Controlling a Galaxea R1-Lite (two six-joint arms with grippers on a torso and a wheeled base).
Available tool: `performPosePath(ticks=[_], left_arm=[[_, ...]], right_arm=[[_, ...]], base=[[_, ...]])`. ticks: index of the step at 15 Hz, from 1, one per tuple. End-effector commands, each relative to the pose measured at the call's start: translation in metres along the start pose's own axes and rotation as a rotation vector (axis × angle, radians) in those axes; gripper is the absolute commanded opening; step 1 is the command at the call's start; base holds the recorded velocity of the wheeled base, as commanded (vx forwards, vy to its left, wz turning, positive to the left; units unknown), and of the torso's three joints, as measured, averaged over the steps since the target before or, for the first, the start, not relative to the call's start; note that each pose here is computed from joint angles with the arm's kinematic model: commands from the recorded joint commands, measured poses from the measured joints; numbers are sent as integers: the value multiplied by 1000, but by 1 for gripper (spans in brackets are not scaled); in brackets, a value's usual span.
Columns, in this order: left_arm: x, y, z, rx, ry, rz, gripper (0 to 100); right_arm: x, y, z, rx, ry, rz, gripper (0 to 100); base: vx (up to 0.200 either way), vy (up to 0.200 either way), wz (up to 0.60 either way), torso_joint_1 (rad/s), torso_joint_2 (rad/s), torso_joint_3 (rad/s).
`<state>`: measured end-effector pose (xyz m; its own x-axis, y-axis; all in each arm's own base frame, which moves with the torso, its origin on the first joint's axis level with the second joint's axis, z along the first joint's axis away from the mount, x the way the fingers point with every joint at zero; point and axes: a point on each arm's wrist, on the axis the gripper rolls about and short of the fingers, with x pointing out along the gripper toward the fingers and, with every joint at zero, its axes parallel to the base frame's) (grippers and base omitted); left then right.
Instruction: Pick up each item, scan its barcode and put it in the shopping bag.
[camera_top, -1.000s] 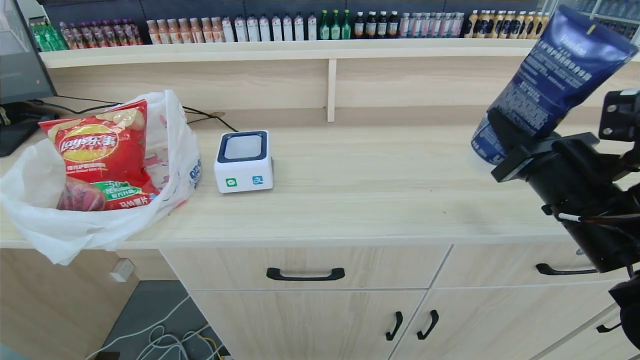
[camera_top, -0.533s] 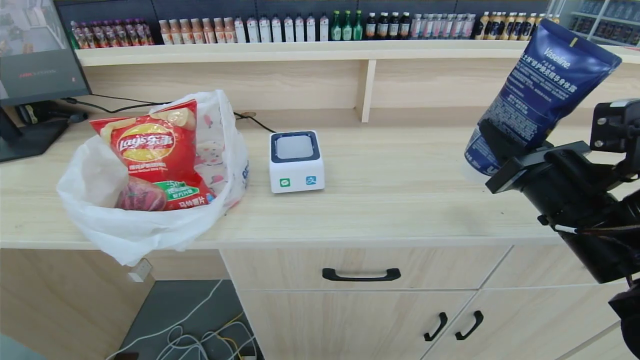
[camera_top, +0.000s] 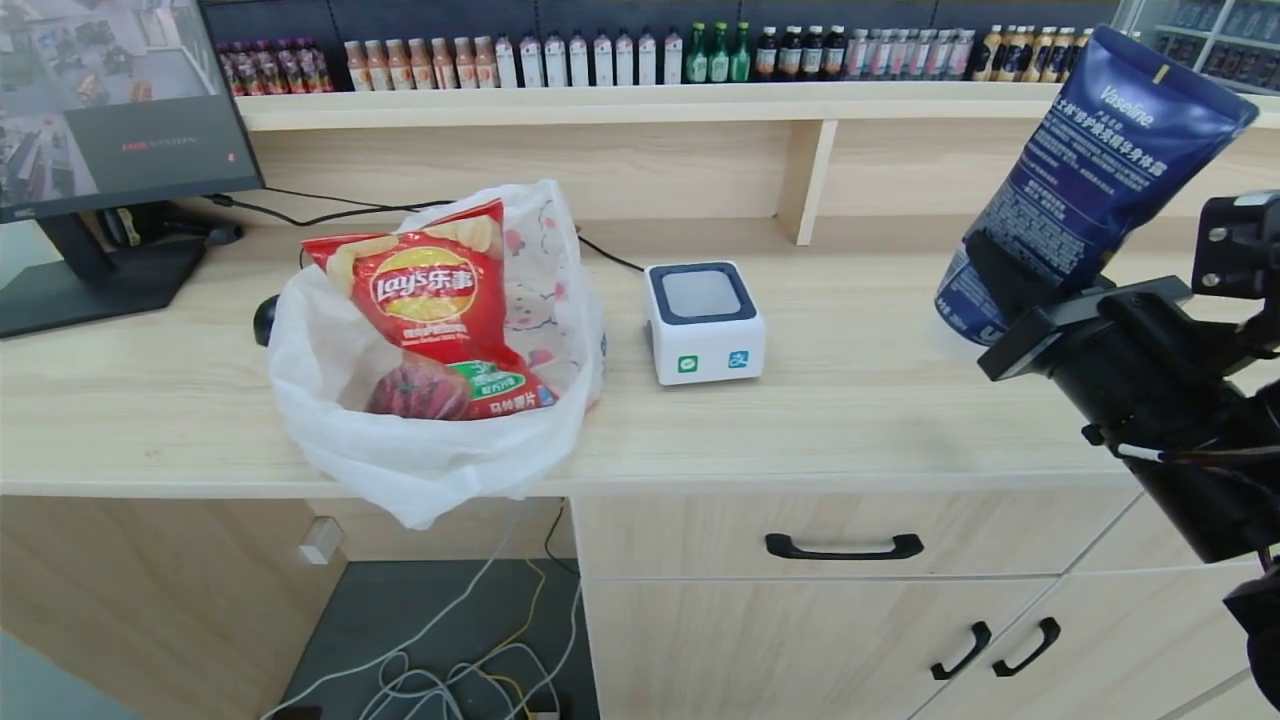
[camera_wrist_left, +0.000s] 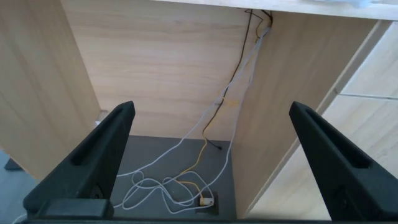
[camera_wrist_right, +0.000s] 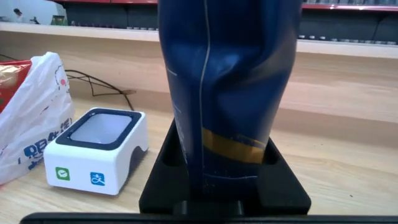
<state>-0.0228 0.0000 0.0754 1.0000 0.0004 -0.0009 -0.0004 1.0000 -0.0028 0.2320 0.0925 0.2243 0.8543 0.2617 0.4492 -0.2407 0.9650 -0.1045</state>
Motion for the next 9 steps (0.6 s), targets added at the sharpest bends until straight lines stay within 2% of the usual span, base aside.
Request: performPosePath(ticks=[1, 4, 9], left_arm=[[0, 0, 0, 0, -1, 0, 100], [0, 0, 0, 0, -1, 1, 100], [0, 0, 0, 3, -1, 1, 100]], right_arm=[[-1, 0, 2, 0, -8, -1, 0], [-1, 0, 2, 0, -8, 0, 0], [-2, 0, 3, -6, -10, 3, 0]], base=[[0, 200, 0, -7, -2, -2], [0, 200, 0, 2, 1, 4], [0, 0, 0, 0, 0, 0]])
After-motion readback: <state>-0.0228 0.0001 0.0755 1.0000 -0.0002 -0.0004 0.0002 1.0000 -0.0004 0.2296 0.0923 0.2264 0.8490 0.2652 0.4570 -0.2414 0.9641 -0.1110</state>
